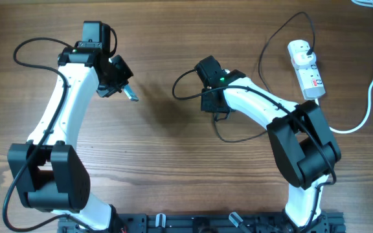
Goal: Plug charger to phone and switch on socket
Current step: 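Grasp the black cable's USB-C plug with the right gripper, then lift the phone upright with the left gripper above the plug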
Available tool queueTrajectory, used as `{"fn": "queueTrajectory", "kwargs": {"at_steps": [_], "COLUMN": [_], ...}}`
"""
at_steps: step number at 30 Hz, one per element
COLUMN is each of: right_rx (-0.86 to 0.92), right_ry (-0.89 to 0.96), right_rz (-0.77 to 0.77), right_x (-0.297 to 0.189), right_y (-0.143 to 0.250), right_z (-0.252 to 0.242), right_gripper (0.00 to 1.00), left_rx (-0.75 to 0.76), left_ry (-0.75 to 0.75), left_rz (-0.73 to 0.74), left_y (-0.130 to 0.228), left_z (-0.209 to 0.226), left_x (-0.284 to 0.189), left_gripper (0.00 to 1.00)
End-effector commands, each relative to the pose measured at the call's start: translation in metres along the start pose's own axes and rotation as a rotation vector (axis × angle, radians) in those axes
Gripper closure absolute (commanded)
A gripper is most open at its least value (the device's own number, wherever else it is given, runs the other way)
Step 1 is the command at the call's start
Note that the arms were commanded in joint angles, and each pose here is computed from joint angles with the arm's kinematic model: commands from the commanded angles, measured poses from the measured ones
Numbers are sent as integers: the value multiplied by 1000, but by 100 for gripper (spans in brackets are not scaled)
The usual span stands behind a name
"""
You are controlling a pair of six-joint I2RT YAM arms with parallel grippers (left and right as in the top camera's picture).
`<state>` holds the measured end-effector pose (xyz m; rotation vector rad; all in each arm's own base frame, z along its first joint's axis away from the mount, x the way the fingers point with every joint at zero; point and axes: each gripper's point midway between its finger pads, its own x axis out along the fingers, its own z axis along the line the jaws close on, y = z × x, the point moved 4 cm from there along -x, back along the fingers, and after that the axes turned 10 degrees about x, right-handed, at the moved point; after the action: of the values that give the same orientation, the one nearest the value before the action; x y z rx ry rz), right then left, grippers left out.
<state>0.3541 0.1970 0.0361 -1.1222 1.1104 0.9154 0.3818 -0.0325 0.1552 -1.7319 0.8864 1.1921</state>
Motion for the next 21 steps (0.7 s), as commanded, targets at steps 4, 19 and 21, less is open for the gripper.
{"fn": "queueTrajectory", "kwargs": {"at_steps": [4,19,21], "right_rx": [-26,-43,-44], "right_ry": [6,-9,-18], "right_rz": [43,34,36], "right_x": [18,18,13], "right_y": [8,6,3], "right_z": [-2,1,4], "right_gripper": [78,92,96], "left_rx": [21,22,65], "left_ry": [19,25,94], "left_rz": [-16,-13,5], "left_y": [-2,-1,0], "left_z": [-4,-5,-15], "left_x": [-5,-5,-5], "left_gripper": [96,96,96]}}
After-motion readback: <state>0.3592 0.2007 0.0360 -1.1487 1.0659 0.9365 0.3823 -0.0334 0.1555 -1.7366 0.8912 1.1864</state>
